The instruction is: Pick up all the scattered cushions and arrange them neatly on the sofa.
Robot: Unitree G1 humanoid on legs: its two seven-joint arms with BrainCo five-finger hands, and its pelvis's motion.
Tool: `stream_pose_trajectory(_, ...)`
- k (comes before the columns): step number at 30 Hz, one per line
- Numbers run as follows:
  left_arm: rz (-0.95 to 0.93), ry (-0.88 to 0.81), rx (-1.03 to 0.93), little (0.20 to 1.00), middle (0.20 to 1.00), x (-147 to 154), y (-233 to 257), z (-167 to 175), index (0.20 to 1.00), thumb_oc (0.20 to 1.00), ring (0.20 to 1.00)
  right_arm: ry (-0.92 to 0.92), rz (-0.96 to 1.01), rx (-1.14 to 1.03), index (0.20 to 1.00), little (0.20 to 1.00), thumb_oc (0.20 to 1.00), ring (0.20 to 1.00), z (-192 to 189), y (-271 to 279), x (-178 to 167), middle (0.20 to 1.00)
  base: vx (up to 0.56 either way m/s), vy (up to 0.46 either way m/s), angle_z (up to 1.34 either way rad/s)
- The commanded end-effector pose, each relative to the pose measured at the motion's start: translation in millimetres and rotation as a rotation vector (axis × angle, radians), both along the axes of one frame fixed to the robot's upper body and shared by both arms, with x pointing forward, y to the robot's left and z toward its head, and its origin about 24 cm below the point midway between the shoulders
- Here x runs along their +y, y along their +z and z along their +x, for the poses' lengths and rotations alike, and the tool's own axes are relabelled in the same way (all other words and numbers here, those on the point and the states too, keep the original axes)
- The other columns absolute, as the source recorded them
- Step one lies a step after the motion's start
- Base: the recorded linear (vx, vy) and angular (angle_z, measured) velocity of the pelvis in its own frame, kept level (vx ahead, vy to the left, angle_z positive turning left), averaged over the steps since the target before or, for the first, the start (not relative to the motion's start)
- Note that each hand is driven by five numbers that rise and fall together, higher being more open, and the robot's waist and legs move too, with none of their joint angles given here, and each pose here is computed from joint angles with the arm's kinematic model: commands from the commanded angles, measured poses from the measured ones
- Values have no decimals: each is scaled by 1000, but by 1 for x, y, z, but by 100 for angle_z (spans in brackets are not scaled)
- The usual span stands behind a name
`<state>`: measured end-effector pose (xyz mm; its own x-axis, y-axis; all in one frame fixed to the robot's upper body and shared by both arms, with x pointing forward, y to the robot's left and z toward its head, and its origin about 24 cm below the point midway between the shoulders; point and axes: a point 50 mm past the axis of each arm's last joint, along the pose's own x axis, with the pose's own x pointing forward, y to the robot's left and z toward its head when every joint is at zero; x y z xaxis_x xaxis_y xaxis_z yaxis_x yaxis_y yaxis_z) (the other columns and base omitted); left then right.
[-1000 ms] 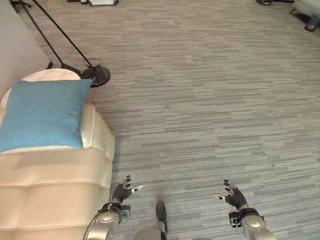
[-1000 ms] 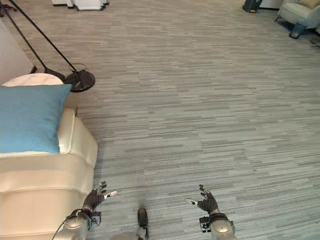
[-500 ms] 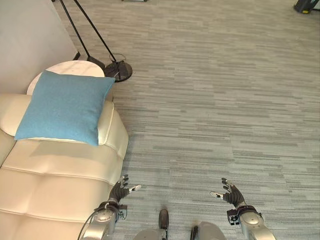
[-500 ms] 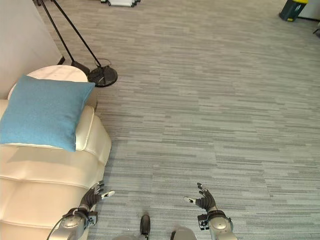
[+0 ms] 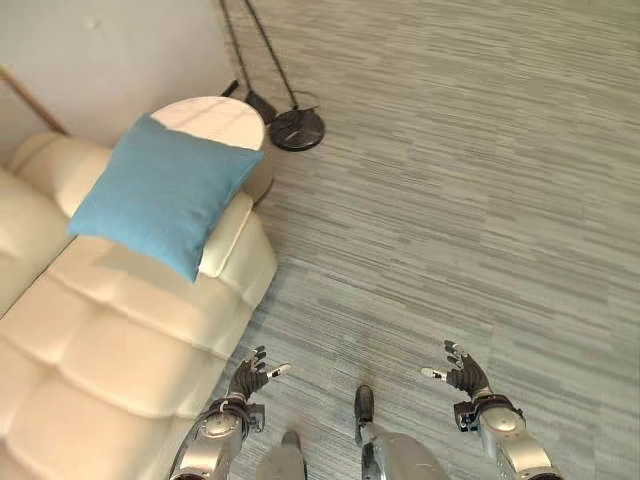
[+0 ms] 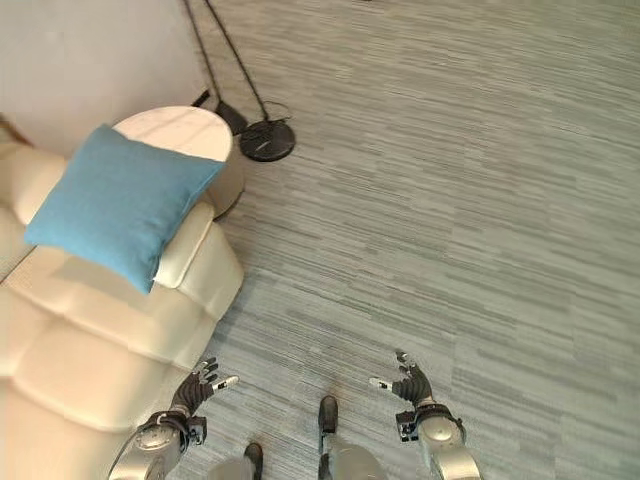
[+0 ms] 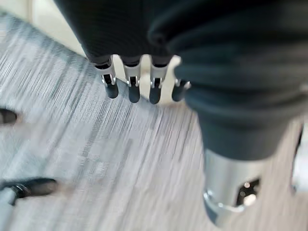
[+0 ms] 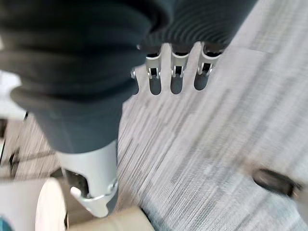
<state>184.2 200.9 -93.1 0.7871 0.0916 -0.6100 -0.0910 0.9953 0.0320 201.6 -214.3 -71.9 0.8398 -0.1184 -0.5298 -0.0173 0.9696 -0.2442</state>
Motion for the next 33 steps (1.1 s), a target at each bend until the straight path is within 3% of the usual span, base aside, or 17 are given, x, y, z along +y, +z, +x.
stream_pose_trajectory(1, 22, 25, -82, 1000, 1000, 11, 14, 13, 1000, 1000, 1000, -16, -2, -61, 1000, 1000, 1000, 1000, -2, 10, -9, 1000, 242, 10, 50)
stream_pose_trajectory(8, 88, 1, -105, 1000, 1000, 21, 23, 10, 1000, 1000, 1000, -39, -41, -44, 1000, 1000, 1000, 1000, -8, 8, -15, 1000, 270, 88, 62)
stream_pose_trajectory(19, 160, -48, -48, 1000, 1000, 36, 18, -9, 1000, 1000, 1000, 62, -20, -54, 1000, 1000, 1000, 1000, 3, 10, 7, 1000, 263, 212, 9)
stream_pose_trajectory(33, 169, -83, -127, 1000, 1000, 29, 30, 12, 1000, 1000, 1000, 31, -4, -44, 1000, 1000, 1000, 1000, -1, 7, 5, 1000, 230, -10, 51)
